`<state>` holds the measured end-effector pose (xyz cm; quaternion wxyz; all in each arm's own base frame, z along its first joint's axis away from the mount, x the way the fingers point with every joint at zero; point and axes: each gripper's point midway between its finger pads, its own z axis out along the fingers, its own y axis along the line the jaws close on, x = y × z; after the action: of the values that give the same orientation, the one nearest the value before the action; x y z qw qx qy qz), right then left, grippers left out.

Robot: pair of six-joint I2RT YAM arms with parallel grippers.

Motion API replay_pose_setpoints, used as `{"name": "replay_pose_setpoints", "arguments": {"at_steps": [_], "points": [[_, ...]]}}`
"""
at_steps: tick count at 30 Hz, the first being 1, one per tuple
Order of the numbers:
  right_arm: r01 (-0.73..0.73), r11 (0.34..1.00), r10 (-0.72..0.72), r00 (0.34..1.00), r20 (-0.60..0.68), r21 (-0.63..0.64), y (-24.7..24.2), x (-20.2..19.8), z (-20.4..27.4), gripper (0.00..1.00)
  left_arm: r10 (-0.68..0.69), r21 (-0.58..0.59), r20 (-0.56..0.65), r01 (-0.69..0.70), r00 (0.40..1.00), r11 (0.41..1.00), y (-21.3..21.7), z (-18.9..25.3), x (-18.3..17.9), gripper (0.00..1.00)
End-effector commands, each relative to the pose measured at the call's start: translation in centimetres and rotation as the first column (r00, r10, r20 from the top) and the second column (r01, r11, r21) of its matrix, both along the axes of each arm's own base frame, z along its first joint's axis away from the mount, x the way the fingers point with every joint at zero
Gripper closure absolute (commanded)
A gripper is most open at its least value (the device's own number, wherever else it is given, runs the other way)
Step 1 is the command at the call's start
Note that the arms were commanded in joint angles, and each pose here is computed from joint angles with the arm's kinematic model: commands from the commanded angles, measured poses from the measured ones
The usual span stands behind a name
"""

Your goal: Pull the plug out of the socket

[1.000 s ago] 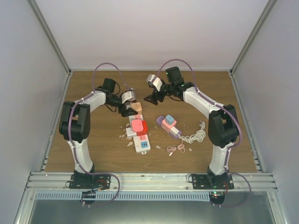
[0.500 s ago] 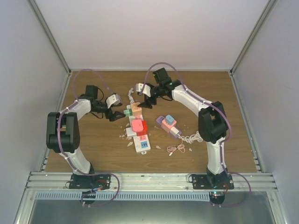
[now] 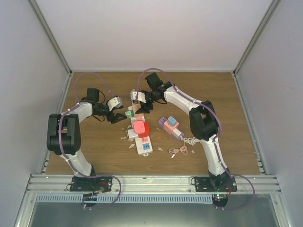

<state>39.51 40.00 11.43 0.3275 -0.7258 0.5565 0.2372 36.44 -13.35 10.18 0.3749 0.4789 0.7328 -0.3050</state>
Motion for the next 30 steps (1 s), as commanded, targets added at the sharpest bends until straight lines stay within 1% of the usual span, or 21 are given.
{"name": "replay_pose_setpoints", "arguments": {"at_steps": [1,4,8,11,13,16,18,23,26,28,30], "points": [[-0.044,0.999,0.044,0.998,-0.034,-0.025,0.3,-0.5,-1.3,0.22,-0.002,0.068,0.136,-0.008,0.991,0.998,0.8,0.4,1.0,0.21],[-0.045,0.998,0.043,0.998,-0.043,-0.047,0.1,-0.6,-1.8,0.28,-0.035,0.086,0.199,0.018,0.979,0.996,0.7,0.4,0.7,0.22],[-0.042,0.996,0.038,0.998,-0.042,-0.081,-0.1,-0.8,-2.6,0.31,-0.054,0.075,0.197,0.039,0.979,0.996,0.4,0.2,1.1,0.25],[-0.033,0.995,0.030,0.999,-0.045,-0.089,-0.1,-0.7,-2.8,0.39,-0.061,0.092,0.202,0.043,0.977,0.995,0.3,0.0,1.5,0.29],[-0.027,0.996,0.022,0.999,-0.049,-0.091,-0.2,-0.6,-2.8,0.44,-0.102,0.099,0.208,0.082,0.973,0.992,-1.1,-0.1,1.2,0.31],[-0.024,0.996,0.019,0.998,-0.056,-0.086,-0.2,-0.7,-2.7,0.50,-0.117,0.113,0.215,0.095,0.970,0.989,-1.5,-0.4,1.5,0.35],[-0.024,0.996,0.018,0.998,-0.064,-0.087,-0.2,-0.9,-2.8,0.54,-0.116,0.112,0.221,0.093,0.968,0.989,-1.5,-0.3,1.9,0.39],[-0.012,0.995,0.004,0.997,-0.078,-0.103,-0.5,-1.0,-3.3,0.59,-0.150,0.129,0.201,0.125,0.968,0.984,-2.2,-0.8,1.8,0.46],[-0.001,0.994,-0.008,0.996,-0.089,-0.106,-0.7,-1.2,-3.4,0.62,-0.148,0.152,0.222,0.115,0.964,0.982,-2.0,-1.1,2.1,0.50],[0.003,0.994,-0.013,0.996,-0.092,-0.109,-0.8,-1.4,-3.6,0.64,-0.147,0.163,0.213,0.113,0.966,0.980,-1.9,-1.5,2.0,0.51],[0.008,0.994,-0.019,0.995,-0.096,-0.110,-0.8,-1.4,-3.6,0.66,-0.150,0.167,0.201,0.117,0.968,0.979,-1.9,-1.8,1.9,0.49]]}}
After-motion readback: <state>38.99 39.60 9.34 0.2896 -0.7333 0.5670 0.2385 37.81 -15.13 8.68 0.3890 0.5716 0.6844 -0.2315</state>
